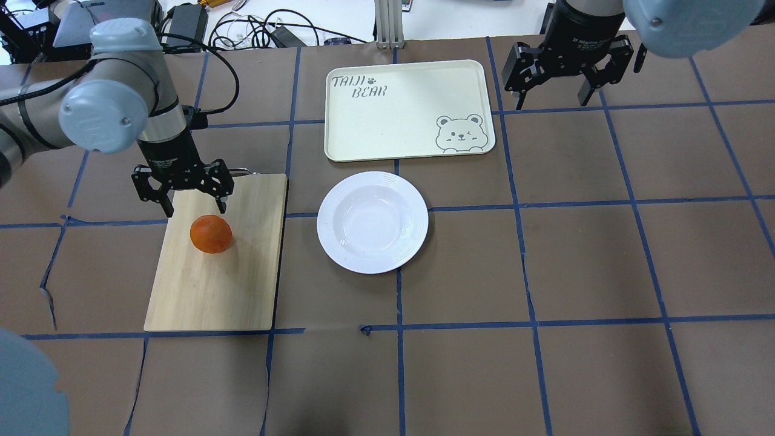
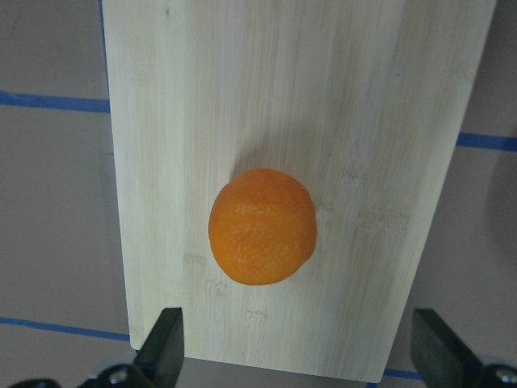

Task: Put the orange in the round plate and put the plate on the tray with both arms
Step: 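Close the left gripper on the orange and lift it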

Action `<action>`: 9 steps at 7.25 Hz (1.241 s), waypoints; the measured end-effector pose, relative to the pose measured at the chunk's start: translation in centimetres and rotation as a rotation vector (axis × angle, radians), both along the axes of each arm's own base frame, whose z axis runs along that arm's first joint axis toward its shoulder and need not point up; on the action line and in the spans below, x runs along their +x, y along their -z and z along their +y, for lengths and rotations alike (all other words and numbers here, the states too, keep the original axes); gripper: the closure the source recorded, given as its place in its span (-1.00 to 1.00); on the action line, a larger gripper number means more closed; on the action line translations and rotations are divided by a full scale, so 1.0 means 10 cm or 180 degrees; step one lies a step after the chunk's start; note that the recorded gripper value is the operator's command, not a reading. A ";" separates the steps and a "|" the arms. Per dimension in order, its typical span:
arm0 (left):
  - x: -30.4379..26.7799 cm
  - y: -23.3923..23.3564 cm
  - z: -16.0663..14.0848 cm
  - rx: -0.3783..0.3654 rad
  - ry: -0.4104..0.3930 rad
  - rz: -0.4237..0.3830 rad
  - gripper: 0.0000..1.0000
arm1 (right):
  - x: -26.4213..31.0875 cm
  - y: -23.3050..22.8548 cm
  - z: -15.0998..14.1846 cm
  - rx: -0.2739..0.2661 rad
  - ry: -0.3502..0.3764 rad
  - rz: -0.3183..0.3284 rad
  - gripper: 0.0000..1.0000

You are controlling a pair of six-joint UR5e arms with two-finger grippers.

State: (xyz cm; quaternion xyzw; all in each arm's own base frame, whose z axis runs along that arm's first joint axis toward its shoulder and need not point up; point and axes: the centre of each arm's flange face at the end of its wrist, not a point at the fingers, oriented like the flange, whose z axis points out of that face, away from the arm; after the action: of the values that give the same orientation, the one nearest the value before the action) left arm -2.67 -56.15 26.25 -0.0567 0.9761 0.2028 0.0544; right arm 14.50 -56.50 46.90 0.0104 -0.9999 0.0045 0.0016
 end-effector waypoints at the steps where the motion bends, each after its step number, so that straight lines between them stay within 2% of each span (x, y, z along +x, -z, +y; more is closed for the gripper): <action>1: 0.03 0.18 -0.01 0.0107 -0.0001 -0.0011 -1.00 | 0.00 0.01 0.00 0.0002 0.0001 -0.0003 -1.00; 2: 0.05 0.33 -0.03 0.0167 -0.0006 -0.0007 -1.00 | 0.00 0.01 0.00 0.0003 0.0001 -0.0004 -1.00; 3: 0.05 0.46 -0.06 0.0204 -0.0008 0.0002 -0.59 | 0.00 0.01 0.00 0.0005 0.0002 -0.0003 -1.00; 4: 0.06 0.55 -0.10 0.0239 -0.0003 0.0014 0.25 | 0.00 0.01 0.00 0.0006 0.0006 -0.0004 -1.00; 5: 0.06 0.62 -0.11 0.0272 0.0010 0.0027 0.99 | 0.00 0.01 0.00 0.0003 0.0008 -0.0005 -1.00; 7: 0.04 0.64 -0.10 0.0290 0.0042 0.0048 1.00 | 0.00 0.01 0.00 -0.0003 0.0007 -0.0009 -1.00; 9: -0.09 0.46 -0.16 0.0168 0.0024 0.0172 1.00 | 0.01 0.02 -0.01 -0.0011 0.0007 -0.0011 -1.00</action>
State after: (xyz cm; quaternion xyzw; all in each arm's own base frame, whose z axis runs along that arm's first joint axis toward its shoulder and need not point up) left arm -3.60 -57.77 21.62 -0.0461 0.9717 0.2297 0.0303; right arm 14.58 -56.58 46.74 0.0093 -0.9999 0.0063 -0.0001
